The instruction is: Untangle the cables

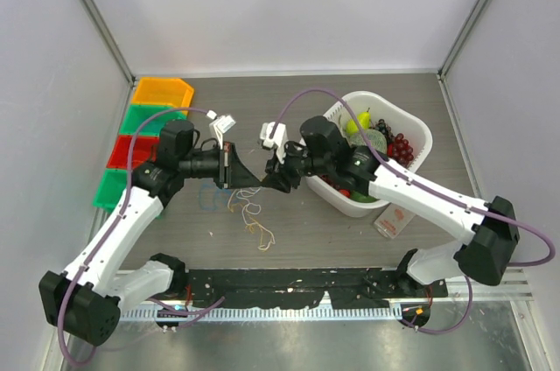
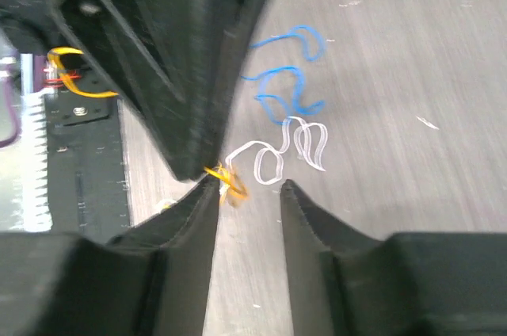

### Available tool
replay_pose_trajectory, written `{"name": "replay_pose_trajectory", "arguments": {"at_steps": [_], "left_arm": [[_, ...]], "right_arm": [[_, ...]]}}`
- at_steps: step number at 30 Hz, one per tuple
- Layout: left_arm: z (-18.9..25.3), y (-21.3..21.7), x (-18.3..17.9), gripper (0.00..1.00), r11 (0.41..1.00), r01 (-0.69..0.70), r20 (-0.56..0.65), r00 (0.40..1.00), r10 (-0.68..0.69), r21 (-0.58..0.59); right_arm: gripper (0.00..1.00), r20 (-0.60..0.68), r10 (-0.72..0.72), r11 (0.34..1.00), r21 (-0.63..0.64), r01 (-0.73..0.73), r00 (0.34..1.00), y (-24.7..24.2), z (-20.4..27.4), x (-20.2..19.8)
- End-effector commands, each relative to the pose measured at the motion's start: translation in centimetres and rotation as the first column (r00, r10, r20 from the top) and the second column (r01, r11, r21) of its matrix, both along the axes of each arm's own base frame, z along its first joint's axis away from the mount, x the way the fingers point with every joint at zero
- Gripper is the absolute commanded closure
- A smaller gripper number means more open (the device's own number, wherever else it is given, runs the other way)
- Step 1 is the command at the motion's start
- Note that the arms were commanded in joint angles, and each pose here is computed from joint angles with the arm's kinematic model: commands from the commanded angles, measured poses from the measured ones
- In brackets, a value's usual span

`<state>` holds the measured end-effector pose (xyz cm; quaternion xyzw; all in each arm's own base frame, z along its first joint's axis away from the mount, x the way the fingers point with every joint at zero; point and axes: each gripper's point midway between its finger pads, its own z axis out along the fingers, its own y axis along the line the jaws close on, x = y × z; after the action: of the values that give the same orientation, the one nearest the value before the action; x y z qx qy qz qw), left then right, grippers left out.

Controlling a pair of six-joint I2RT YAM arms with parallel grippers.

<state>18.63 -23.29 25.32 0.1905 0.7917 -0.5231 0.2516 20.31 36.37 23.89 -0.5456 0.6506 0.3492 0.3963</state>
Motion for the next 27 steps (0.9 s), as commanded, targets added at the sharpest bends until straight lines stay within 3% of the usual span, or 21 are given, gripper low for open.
{"name": "replay_pose_trajectory", "arguments": {"at_steps": [1, 4, 7, 9, 12, 14, 16, 20, 27], "left_arm": [[2.0, 0.1, -0.2, 1.0, 1.0, -0.003, 0.087, 0.996, 0.006, -0.026], [2.4, 0.1, -0.3, 1.0, 0.999, -0.008, 0.099, 0.995, 0.011, -0.034], [2.6, 0.2, -0.3, 1.0, 0.999, -0.01, 0.128, 0.992, 0.015, -0.037], [2.7, 0.3, -0.4, 1.0, 0.999, -0.015, 0.146, 0.989, 0.021, -0.043], [3.1, 0.3, -0.5, 1.0, 0.998, -0.011, 0.171, 0.985, 0.02, -0.057], [3.4, 0.2, -0.7, 1.0, 0.997, 0.003, 0.165, 0.986, 0.009, -0.074], [3.6, -0.1, -1.2, 1.0, 0.995, 0.038, 0.138, 0.99, -0.026, -0.092], [3.7, -0.7, -1.7, 1.0, 0.988, 0.096, 0.075, 0.993, -0.087, -0.123], [4.5, -0.9, -1.9, 1.0, 0.982, 0.111, 0.054, 0.993, -0.104, -0.15]], "right_arm": [[0.5, -0.037, -0.281, 0.937, 0.205, 0.283, 0.959, -1.4, 5.0, 2.6], [0.37, -0.165, -0.392, 0.856, 0.295, 0.425, 0.905, -3.3, 6.8, 3.1], [0.39, -0.338, -0.44, 0.778, 0.32, 0.541, 0.832, -4.5, 8.1, 3.5], [0.48, -0.438, -0.392, 0.769, 0.326, 0.549, 0.809, -4.0, 8.8, 2.8], [0.51, -0.534, -0.289, 0.791, 0.334, 0.512, 0.795, -2.8, 9.4, 1.3], [0.55, -0.531, -0.19, 0.818, 0.38, 0.432, 0.826, -1.9, 10.0, 0.1], [0.64, -0.446, -0.09, 0.861, 0.414, 0.295, 0.89, -1.4, 9.7, -1.3], [0.66, -0.28, -0.006, 0.881, 0.453, 0.138, 0.96, -1.5, 9.6, -2.3], [0.71, -0.264, 0.072, 0.906, 0.42, 0.048, 0.962, -1.2, 8.5, -2.1]]}}
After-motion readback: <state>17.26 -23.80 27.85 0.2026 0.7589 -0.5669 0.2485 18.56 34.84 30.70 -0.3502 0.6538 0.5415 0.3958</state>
